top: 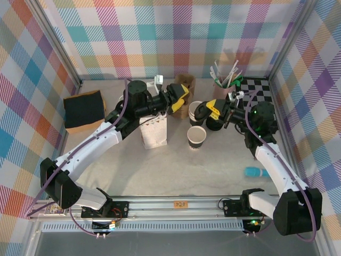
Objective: Pack the takeout coffee
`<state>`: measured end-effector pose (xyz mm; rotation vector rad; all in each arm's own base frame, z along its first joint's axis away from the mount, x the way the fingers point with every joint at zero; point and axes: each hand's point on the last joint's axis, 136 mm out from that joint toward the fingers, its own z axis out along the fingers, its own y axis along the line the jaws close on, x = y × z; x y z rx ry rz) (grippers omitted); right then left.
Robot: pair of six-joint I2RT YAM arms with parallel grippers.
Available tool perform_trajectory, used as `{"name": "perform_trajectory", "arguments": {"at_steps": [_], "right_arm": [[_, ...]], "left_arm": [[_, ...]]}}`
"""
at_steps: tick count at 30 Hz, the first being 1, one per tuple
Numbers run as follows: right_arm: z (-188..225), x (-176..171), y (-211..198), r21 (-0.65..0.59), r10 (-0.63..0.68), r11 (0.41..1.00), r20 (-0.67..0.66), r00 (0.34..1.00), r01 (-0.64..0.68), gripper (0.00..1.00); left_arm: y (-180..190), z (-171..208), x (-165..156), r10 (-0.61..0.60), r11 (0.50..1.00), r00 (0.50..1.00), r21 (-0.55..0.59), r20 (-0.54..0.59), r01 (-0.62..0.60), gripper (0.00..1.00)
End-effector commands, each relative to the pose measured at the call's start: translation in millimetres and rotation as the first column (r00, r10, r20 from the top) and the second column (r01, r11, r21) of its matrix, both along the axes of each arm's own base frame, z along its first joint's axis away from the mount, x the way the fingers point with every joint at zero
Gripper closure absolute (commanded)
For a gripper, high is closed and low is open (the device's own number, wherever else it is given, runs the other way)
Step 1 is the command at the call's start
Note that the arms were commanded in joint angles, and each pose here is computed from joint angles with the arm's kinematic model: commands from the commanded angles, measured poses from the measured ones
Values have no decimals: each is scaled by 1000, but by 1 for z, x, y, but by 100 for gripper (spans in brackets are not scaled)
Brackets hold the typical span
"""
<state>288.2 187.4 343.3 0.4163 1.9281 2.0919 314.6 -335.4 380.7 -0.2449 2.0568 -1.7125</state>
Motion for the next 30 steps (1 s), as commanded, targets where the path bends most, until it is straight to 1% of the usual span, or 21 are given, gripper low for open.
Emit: {"name": "perform_trajectory", "arguments": {"at_steps": [1, 4, 7, 10, 14, 22, 25, 28, 30], "right_arm": [[-9, -8, 0, 9, 21, 1000, 51, 998, -21, 79], [-32, -9, 0, 12, 28, 1000, 24, 999, -28, 79], [-41, -7, 1, 17, 35, 999, 31, 999, -36, 78], [-56, -5, 3, 13, 59, 998, 12, 998, -60, 78], [-78, 0, 4, 13, 58, 998, -12, 998, -58, 78], [-102, 7, 6, 9, 77, 997, -26, 997, -77, 79], [-110, 9, 6, 26, 76, 997, -32, 997, -75, 79], [-117, 10, 7, 34, 81, 996, -26, 996, -80, 80], [-125, 10, 7, 28, 80, 996, -30, 996, -80, 80]], "left_arm": [[1, -19, -16, -23, 997, 1000, 77, -1, 23, 32], [2, -31, -19, -17, 995, 1000, 93, -16, 18, 32], [3, -40, -21, -19, 993, 1000, 118, -24, 22, 32], [2, -43, -22, -25, 991, 999, 127, -28, 28, 32], [2, -46, -22, -26, 990, 999, 135, -27, 30, 32], [3, -54, -25, -27, 987, 999, 155, -36, 33, 32], [5, -56, -28, -31, 985, 999, 167, -22, 34, 32], [9, -63, -30, -31, 979, 1000, 202, -2, 31, 32], [10, -68, -35, -45, 969, 999, 246, 19, 39, 32]]}}
